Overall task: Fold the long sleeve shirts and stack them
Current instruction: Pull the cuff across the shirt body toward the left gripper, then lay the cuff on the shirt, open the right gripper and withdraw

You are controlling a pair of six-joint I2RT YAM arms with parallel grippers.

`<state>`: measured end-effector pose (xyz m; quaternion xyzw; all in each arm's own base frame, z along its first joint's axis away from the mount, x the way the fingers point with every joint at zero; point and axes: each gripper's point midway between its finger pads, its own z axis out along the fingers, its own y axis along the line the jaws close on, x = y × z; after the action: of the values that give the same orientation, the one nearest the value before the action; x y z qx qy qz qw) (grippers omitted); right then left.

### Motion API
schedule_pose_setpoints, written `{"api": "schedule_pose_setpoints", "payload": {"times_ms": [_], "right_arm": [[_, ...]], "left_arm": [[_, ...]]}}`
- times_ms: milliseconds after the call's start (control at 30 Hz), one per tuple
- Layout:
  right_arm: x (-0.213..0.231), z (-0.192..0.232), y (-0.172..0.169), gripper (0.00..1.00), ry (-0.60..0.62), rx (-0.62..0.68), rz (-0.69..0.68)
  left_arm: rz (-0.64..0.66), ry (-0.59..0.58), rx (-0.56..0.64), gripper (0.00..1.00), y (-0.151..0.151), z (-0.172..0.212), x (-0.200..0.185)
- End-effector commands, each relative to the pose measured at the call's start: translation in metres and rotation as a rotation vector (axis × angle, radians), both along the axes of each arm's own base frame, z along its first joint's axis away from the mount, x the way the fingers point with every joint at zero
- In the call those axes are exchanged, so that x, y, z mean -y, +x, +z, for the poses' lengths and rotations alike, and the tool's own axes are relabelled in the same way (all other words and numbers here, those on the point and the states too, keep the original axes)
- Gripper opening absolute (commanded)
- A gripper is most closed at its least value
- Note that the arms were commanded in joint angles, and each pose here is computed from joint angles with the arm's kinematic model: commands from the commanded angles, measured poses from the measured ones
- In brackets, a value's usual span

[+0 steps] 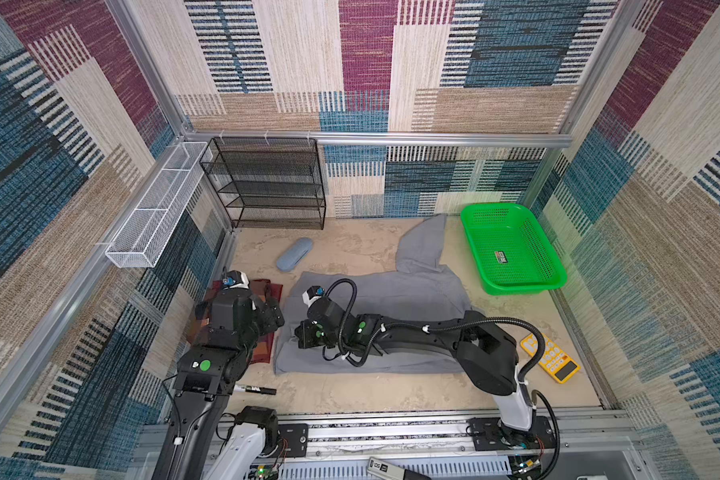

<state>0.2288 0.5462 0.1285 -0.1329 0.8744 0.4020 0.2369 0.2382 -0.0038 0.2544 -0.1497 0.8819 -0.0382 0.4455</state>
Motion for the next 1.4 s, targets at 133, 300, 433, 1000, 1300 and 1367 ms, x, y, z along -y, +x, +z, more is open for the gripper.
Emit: {"api": "schedule_pose_setpoints", "payload": {"times_ms": [133, 300, 433, 1000, 1300, 1367], "right_arm": [[-0.018, 0.031, -0.012, 0.46, 0.081, 0.045, 0.106], [0.002, 0.065, -0.019, 0.63, 0.038, 0.094, 0.131], [0.063, 0.073, -0.010, 0.63, -0.024, 0.143, 0.035], [0.316, -0.073, 0.010, 0.61, -0.173, -0.191, -0.454], [0.347, -0.096, -0.016, 0.60, -0.167, -0.290, -0.504], [0.345, -0.084, -0.017, 0.60, -0.156, -0.283, -0.489]], "left_arm": [[0.024, 0.018, 0.020, 0.82, -0.001, 0.004, -0.006], [0.009, 0.011, 0.019, 0.84, 0.000, 0.003, -0.003], [-0.061, -0.054, -0.037, 0.84, 0.007, -0.008, 0.016], [-0.156, -0.329, -0.541, 0.81, 0.017, -0.155, 0.107], [-0.155, -0.323, -0.601, 0.81, 0.013, -0.166, 0.110], [-0.159, -0.318, -0.562, 0.81, 0.021, -0.146, 0.110]]}}
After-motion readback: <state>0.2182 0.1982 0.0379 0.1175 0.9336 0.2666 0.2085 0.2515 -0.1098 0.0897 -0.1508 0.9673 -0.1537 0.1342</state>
